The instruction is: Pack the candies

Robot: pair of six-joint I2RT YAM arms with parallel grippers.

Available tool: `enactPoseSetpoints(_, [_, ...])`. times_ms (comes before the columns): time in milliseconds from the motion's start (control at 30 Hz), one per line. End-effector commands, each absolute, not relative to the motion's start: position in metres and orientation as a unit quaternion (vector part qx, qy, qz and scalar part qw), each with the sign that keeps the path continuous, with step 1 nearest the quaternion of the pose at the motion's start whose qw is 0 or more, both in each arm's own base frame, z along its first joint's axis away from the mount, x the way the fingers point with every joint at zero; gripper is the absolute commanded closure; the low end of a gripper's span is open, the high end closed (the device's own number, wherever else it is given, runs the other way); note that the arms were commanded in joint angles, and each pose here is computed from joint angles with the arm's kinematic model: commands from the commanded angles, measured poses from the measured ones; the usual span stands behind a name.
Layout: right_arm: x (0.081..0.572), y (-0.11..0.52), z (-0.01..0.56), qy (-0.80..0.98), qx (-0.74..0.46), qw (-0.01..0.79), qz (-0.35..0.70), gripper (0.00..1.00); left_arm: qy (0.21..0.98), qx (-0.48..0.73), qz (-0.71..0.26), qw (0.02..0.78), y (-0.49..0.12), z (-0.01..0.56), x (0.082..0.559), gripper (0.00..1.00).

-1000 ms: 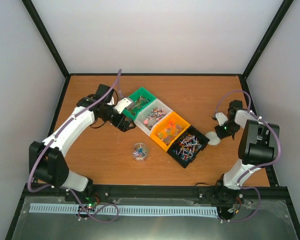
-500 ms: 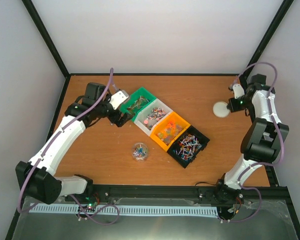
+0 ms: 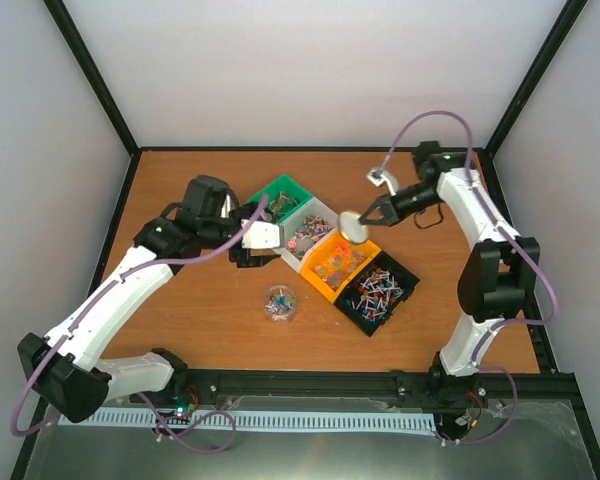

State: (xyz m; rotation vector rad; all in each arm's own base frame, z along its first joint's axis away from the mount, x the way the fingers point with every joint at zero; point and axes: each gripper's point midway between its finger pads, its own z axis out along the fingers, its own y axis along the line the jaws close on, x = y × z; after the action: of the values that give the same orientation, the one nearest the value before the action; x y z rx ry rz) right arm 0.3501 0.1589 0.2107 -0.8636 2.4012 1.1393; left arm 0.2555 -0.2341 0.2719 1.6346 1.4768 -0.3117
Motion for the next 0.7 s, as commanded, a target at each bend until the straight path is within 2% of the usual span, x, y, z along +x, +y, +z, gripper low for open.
enactPoseSetpoints(0, [0.310,0.210,0.217,0.804,-0.326,0.113,0.484,0.97,0.481,0.735,-0.077,0.471,-0.258,0.280,0.236,0.22])
enactPoseSetpoints(200, [0.281,0.256,0.206,0.777,-0.378,0.058,0.500,0.97,0.417,0.772,-0.055,0.476,-0.277,0.272,0.221,0.34])
enactPoseSetpoints(500, [0.256,0.287,0.199,0.758,-0.407,0.014,0.509,0.97,0.377,0.804,-0.040,0.458,-0.291,0.254,0.208,0.43])
enactPoseSetpoints(667, [0.248,0.292,0.200,0.751,-0.416,0.000,0.512,0.97,0.370,0.816,-0.041,0.442,-0.291,0.245,0.205,0.51])
